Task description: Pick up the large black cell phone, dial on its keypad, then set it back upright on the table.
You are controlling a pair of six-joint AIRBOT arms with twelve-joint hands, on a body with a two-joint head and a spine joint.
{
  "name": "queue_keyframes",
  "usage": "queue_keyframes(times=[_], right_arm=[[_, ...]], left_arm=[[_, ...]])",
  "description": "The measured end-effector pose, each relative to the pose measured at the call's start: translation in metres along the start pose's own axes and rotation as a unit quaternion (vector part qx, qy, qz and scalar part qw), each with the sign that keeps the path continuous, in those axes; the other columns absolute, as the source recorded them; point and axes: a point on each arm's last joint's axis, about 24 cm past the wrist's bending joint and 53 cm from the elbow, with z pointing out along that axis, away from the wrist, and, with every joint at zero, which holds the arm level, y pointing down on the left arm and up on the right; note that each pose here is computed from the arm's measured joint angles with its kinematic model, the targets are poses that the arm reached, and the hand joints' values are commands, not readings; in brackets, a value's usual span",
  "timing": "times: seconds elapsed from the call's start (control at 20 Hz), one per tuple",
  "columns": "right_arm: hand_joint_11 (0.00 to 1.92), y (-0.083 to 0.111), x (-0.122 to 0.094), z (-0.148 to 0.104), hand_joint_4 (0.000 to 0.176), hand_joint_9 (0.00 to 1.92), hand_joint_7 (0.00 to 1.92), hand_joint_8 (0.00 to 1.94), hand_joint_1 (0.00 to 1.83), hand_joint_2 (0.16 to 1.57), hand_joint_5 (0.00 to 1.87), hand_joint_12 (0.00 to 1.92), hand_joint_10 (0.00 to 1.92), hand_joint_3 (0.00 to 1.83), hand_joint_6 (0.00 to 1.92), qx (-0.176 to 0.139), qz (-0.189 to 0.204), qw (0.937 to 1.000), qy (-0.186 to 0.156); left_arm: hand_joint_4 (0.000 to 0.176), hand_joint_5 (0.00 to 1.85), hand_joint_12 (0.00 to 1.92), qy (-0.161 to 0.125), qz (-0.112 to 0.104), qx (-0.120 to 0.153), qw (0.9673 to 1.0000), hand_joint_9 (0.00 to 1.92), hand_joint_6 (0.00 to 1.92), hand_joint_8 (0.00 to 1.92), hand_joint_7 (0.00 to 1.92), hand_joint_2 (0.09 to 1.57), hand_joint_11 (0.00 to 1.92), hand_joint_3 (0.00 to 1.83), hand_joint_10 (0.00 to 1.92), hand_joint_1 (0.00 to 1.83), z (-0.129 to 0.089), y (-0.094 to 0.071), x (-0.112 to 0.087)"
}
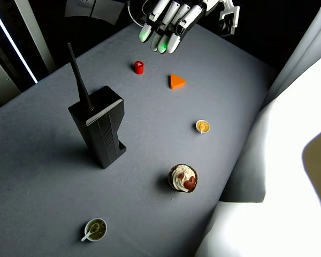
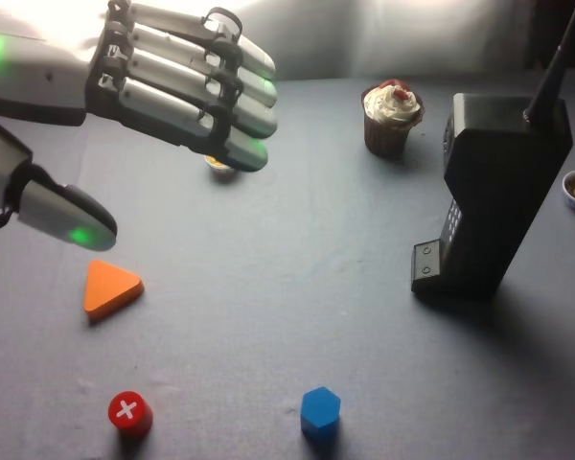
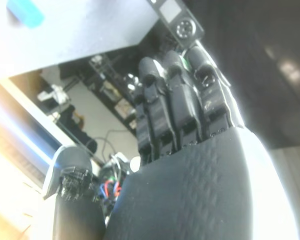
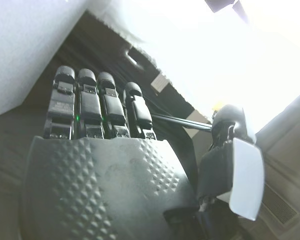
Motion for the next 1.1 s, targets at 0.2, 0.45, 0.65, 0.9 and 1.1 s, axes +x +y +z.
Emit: queue_keyframes(times=[0.2, 0.45, 0.65, 0.9, 1.1], right_arm=[[0.0, 0.0, -0.001, 0.0, 0.066, 0.14, 0.11, 0.0, 0.2, 1.05, 0.05, 0.43, 0.0, 0.0, 0.0, 0.0, 0.0, 1.0, -0.001], [0.0, 0.001, -0.015, -0.002, 0.063, 0.14, 0.13, 0.0, 0.21, 1.05, 0.05, 0.56, 0.0, 0.0, 0.0, -0.006, -0.014, 0.9993, -0.033], [0.0, -0.009, -0.012, -0.002, 0.065, 0.14, 0.13, 0.0, 0.2, 1.02, 0.06, 0.64, 0.0, 0.0, 0.0, -0.006, 0.007, 0.9993, -0.037], [0.0, 0.003, -0.003, 0.024, 0.056, 0.16, 0.15, 0.01, 0.21, 1.01, 0.07, 0.67, 0.0, 0.0, 0.0, -0.056, 0.025, 0.9981, -0.001], [0.0, -0.001, 0.035, 0.044, 0.036, 0.17, 0.16, 0.0, 0.23, 0.98, 0.08, 0.69, 0.0, 0.0, 0.0, -0.063, 0.01, 0.9912, 0.116]], left_arm=[[0.0, 0.31, 0.41, 0.001, 0.0, -0.001, 1.0, 0.19, 0.0, 0.0, 0.26, 1.24, 0.0, 0.0, 0.0, 0.0, -0.001, 0.001, 0.0], [0.0, 0.3, 0.54, 0.0, 0.003, -0.007, 1.0, 0.21, 0.0, 0.01, 0.26, 1.24, 0.0, 0.0, 0.01, 0.02, -0.006, 0.004, -0.001], [0.0, 0.29, 0.42, 0.0, 0.003, -0.008, 1.0, 0.19, 0.0, 0.0, 0.23, 1.24, 0.0, 0.0, 0.0, 0.0, -0.006, 0.004, -0.001], [0.003, 0.32, 0.47, -0.01, 0.001, -0.013, 0.9999, 0.19, 0.0, 0.0, 0.23, 1.23, 0.0, 0.0, 0.0, 0.0, -0.003, 0.006, -0.006], [0.0, 0.33, 0.48, -0.007, -0.005, -0.014, 0.9999, 0.2, 0.0, 0.0, 0.24, 1.24, 0.0, 0.0, 0.01, 0.0, -0.003, 0.007, -0.005]])
